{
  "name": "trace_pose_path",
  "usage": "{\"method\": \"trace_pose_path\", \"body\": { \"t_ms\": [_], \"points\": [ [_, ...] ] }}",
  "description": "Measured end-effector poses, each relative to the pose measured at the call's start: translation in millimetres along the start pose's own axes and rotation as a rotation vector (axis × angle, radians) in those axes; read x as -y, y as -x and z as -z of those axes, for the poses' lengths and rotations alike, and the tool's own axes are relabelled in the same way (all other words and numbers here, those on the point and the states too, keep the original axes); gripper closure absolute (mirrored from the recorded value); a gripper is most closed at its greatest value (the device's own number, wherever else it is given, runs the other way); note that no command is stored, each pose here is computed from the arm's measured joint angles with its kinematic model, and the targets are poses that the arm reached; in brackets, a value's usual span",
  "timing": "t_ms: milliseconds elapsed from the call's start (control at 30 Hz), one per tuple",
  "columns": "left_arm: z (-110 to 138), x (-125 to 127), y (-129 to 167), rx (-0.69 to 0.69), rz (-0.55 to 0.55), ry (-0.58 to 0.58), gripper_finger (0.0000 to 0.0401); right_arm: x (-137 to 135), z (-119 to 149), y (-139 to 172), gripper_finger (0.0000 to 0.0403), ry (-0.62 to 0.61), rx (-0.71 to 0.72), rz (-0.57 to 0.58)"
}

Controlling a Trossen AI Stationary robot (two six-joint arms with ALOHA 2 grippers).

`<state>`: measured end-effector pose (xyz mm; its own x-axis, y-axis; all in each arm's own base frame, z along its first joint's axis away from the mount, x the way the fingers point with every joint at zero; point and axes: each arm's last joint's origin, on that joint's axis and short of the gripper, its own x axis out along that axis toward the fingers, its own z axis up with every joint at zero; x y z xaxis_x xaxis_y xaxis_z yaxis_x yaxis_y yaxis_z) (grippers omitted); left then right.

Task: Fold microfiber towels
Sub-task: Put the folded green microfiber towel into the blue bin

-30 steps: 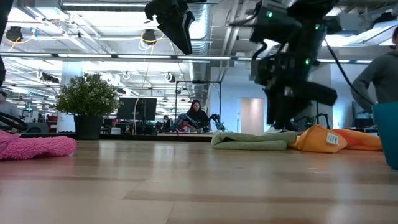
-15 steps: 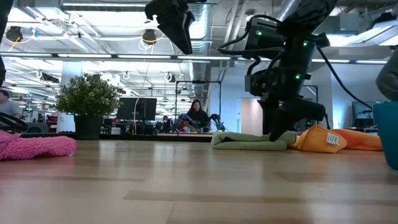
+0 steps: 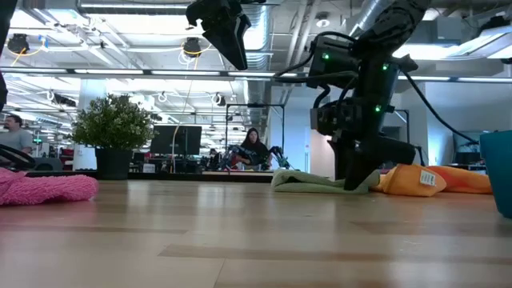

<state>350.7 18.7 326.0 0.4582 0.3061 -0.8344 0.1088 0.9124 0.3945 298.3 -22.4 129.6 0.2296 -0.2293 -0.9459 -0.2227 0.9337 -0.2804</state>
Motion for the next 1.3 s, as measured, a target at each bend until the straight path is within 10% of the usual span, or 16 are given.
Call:
{"method": "trace_pose_path", "body": {
  "t_ms": [367,700,1300],
  "points": [
    [0.0,0.0,0.0,0.0,0.0,-0.001,0.0273,-6.5,-1.3,-7.5,0.0244,-0.041,-0.042,0.052],
    [0.0,0.0,0.0,0.001,0.001,-0.001,0.0273,-7.0,0.4,-9.5,0.0388,-0.073,-0.056,0.058],
    [1.4,3.5,0.4,-0.006,0.064,0.058,0.0273,-28.6,-22.2,19.7,0.0397,-0.018,-0.113,0.013]
  ]
}}
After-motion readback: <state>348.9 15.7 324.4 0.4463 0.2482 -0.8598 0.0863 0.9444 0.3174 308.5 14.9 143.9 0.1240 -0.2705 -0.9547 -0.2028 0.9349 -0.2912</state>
